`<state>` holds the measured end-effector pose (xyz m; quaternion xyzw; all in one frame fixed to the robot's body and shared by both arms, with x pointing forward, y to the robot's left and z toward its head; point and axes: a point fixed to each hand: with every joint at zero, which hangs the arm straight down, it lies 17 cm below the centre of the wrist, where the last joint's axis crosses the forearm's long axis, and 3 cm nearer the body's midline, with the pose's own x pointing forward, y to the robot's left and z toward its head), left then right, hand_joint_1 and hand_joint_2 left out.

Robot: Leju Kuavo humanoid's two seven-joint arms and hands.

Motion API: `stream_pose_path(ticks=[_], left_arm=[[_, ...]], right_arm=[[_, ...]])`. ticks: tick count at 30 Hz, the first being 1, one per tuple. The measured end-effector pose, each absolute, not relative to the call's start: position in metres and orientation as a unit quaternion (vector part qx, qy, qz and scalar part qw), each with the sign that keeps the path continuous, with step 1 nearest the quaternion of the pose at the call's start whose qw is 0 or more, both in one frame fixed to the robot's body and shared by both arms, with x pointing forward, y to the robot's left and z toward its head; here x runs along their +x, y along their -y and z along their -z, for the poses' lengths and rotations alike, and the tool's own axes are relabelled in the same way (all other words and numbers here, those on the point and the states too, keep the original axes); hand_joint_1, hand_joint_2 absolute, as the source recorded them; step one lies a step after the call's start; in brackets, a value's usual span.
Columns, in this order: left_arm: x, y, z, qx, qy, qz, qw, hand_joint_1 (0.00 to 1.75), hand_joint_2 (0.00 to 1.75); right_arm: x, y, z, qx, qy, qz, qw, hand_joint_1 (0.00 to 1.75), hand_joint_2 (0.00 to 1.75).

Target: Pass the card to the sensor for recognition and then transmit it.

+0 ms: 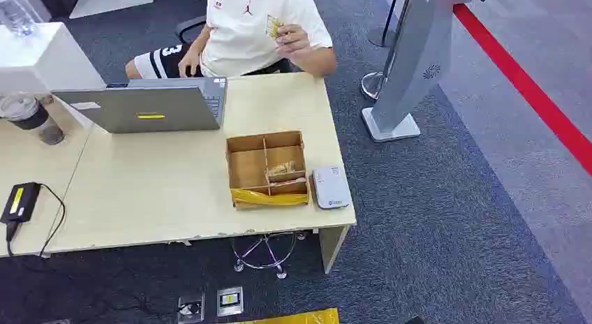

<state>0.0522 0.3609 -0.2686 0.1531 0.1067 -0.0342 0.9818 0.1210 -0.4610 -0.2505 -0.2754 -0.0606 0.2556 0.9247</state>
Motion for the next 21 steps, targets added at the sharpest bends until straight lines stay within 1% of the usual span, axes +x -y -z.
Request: stream_pose_path(ticks=[8, 14, 19, 21], left_arm=[[0.076, -0.365, 0.271, 0.17, -0.04, 0.036, 0.984, 0.0, 1.75], [0.083, -0.355, 0.273, 0.146, -0.015, 0.05, 0.988, 0.0, 1.75], [0.08, -0.363, 0.272, 0.154, -0.027, 0.046, 0.987, 0.0, 1.75], [0.077, -0.368, 0.271, 0.16, -0.037, 0.04, 0.986, 0.0, 1.75]], right_arm=[[0.142, 0.47, 0.243, -0.287, 0.117, -0.251, 0.917, 0.0, 1.75], [0.184, 0.49, 0.223, -0.322, 0.182, -0.171, 0.913, 0.0, 1.75], [0.234, 0.513, 0.195, -0.334, 0.257, -0.103, 0.901, 0.0, 1.75], [0.26, 0.527, 0.174, -0.351, 0.302, -0.072, 0.884, 0.0, 1.75]])
